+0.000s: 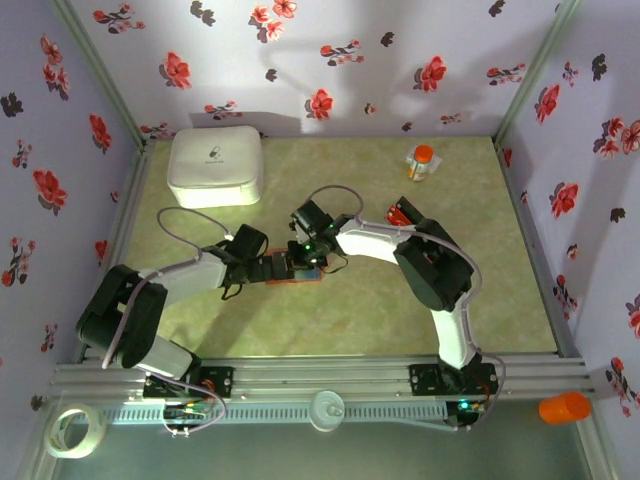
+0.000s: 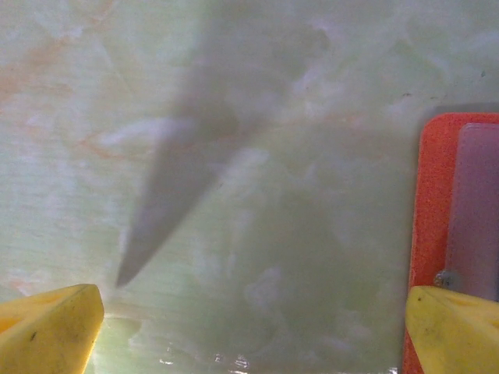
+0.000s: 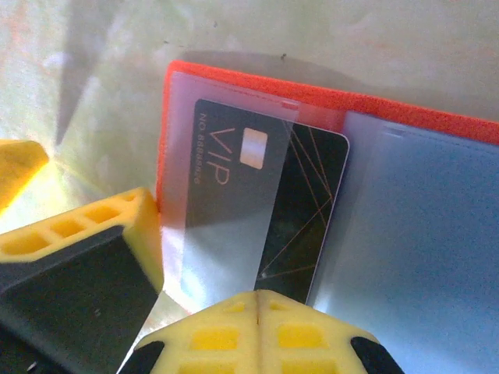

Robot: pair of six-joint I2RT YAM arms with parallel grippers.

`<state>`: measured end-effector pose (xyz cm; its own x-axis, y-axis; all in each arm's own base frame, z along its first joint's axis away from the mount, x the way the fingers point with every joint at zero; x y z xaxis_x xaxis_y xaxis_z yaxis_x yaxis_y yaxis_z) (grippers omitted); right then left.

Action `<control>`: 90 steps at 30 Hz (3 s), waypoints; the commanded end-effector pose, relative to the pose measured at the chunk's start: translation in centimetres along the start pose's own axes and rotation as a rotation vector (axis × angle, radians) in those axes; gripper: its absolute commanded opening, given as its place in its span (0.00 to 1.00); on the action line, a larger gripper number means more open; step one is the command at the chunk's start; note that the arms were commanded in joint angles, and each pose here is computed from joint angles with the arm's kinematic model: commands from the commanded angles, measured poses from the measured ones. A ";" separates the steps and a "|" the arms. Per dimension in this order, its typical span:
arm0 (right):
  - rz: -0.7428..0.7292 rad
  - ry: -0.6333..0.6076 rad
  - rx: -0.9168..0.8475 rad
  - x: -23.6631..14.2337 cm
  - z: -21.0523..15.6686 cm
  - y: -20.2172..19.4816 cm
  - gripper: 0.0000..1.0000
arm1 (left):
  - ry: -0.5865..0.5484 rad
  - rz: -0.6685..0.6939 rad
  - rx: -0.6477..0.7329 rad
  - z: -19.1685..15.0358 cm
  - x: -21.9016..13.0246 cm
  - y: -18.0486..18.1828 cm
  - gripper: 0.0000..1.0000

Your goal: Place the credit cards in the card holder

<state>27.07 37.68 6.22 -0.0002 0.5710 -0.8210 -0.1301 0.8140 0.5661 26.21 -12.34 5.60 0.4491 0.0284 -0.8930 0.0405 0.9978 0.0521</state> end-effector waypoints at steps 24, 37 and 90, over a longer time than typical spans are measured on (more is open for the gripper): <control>-0.060 -0.073 -0.027 -3.4 2.3 -0.2 0.04 | 0.005 0.003 -0.015 -0.2 0.2 0.3 1.00; -0.052 -0.055 -0.023 -2.3 2.5 -0.1 0.03 | 0.008 0.003 -0.016 -0.3 0.4 0.3 1.00; -0.005 -0.043 -0.014 -1.2 2.1 1.4 0.16 | -0.078 -0.063 -0.097 3.6 -3.3 1.0 1.00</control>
<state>28.70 38.42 6.25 0.0172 0.5482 -0.8362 -0.1404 0.8294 0.5408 27.91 -11.67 9.36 0.5165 -0.0233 -0.8560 -0.0086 0.9994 -0.0324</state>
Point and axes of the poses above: each hand's point on the last joint's axis, 136 mm out from that joint toward the fingers, its own x axis out along the fingers, its own y axis along the line the jaws close on, z = x × y, the point moved 4 cm from there along -x, back along the fingers, and after that the axes turned 8 degrees about x, right-handed, at the moved point
